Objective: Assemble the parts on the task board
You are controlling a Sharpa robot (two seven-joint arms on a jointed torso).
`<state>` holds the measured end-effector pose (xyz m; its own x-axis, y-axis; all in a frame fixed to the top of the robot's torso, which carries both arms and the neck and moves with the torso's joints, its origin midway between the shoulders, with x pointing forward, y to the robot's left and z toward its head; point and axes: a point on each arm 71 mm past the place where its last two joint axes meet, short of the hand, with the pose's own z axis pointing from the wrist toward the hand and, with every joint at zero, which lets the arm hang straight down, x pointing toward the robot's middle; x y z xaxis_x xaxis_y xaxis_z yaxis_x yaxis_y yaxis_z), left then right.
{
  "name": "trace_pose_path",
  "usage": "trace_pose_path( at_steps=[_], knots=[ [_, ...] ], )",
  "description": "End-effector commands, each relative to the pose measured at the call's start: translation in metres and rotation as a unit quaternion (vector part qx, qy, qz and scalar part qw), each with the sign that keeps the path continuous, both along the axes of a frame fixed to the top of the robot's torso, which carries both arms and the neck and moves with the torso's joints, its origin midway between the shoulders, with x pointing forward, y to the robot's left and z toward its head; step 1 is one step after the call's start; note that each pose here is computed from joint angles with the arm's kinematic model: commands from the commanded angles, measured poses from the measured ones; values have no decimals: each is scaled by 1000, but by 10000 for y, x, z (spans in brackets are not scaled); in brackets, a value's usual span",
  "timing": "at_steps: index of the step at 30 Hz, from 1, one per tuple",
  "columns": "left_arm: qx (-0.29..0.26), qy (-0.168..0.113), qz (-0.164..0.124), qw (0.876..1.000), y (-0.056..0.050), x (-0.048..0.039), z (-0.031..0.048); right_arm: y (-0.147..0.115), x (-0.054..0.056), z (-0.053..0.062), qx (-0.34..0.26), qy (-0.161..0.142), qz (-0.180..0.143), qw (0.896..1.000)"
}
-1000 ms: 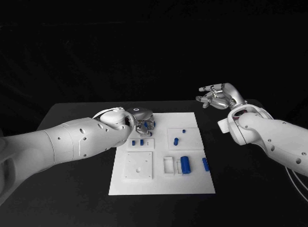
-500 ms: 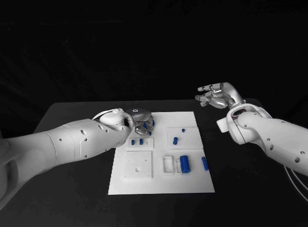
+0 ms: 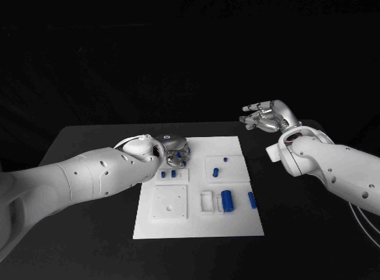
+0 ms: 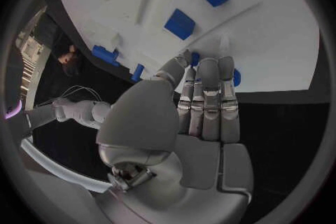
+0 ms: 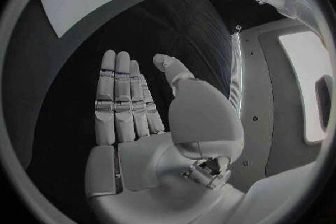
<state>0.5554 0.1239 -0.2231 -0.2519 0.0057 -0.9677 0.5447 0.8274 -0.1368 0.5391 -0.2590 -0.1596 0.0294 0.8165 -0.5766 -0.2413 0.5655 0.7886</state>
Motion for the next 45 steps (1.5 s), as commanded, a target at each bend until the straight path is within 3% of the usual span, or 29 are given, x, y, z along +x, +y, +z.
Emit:
trace_pose_path(
  at_steps=[1, 32, 39, 45],
  knots=[
    [3, 8, -7, 1000, -29, -11, -15, 26, -5, 4, 0, -1, 11, 1000],
    [14, 22, -6, 1000, -20, -14, -101, 47, -12, 10, 2, -1, 15, 1000],
    [7, 16, -2, 1000, 6, -7, -93, 48, -13, 11, 2, -1, 15, 1000],
    [-17, -1, 22, 1000, 68, 10, -54, 46, -12, 11, 1, -2, 15, 1000]
  ],
)
